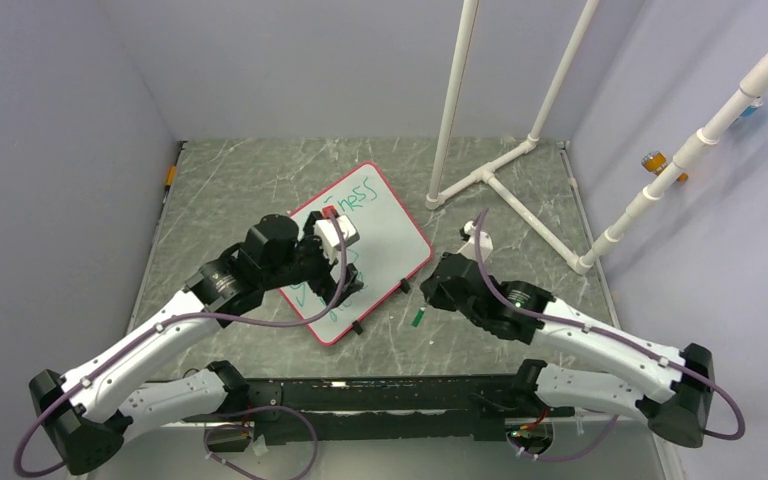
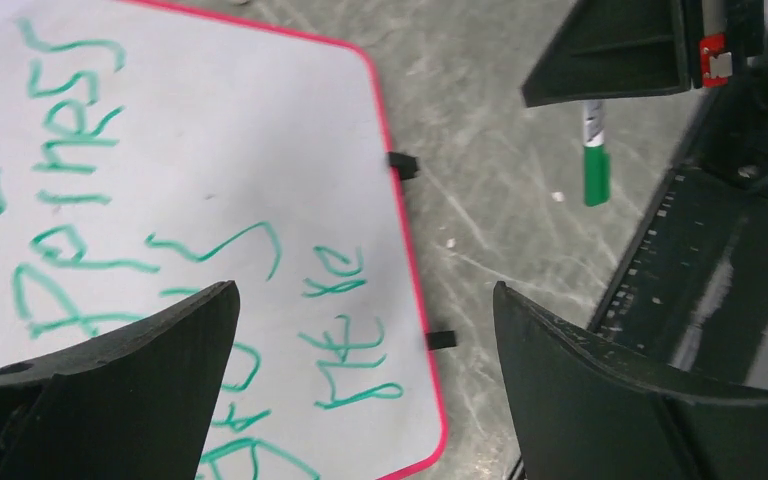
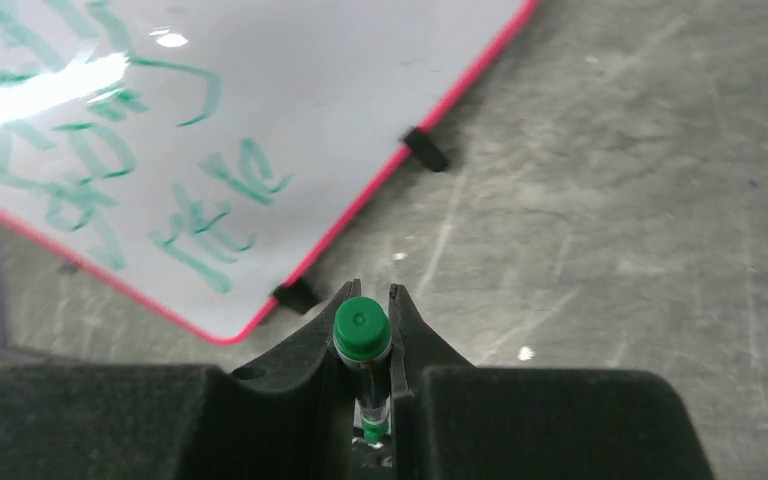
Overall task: Write a sentence on the whiteboard
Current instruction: Put down the whiteboard marker at the center of the board.
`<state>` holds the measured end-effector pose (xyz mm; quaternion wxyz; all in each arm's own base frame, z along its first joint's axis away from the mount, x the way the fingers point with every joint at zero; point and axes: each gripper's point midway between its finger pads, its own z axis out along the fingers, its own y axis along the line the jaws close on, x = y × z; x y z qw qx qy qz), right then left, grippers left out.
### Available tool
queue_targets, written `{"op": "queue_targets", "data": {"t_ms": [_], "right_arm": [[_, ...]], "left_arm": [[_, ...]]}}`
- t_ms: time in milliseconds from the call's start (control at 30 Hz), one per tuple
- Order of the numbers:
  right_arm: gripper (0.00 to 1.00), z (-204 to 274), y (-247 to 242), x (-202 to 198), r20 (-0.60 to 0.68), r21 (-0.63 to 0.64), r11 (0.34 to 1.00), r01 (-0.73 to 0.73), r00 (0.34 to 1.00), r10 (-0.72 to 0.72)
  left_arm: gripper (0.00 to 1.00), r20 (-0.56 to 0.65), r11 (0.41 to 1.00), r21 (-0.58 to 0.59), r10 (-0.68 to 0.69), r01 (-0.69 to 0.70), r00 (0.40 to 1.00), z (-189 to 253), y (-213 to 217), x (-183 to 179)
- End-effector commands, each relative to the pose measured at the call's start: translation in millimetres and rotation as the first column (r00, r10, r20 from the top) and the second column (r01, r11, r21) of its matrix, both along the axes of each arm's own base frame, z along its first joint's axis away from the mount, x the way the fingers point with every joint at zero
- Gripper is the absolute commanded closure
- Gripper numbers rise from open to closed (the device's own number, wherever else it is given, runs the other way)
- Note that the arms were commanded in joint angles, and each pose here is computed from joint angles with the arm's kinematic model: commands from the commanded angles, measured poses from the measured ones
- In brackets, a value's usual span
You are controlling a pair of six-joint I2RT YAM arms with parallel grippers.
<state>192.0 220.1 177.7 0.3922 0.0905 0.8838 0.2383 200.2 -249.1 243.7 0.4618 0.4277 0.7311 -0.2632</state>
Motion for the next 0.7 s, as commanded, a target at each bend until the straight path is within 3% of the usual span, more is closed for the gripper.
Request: {"op": "queue_targets", "data": {"t_ms": [0, 200, 333, 667], "right_arm": [[1.0, -45, -27, 9, -0.11, -0.094, 0.981, 0.169, 0.978, -0.179], [1.0, -85, -35, 26, -0.203, -0.138, 0.971, 0.197, 0.953, -0.223], [0.99, -105, -37, 35, -0.236, -0.15, 0.97, 0.193, 0.945, -0.224], [0.85, -141, -47, 44, -0.288, -0.197, 0.96, 0.197, 0.924, -0.249]], "left_arm": [[0.01, 0.085, 0.972, -0.038, 0.236, -0.234, 0.968, 10, 28, 28], [0.01, 0.123, 0.91, -0.06, 0.414, -0.41, 0.902, 4, 58, 40], [0.01, 0.124, 0.903, -0.042, 0.43, -0.428, 0.894, 3, 63, 41], [0.0, 0.146, 0.901, -0.069, 0.433, -0.427, 0.89, 8, 68, 37]]}}
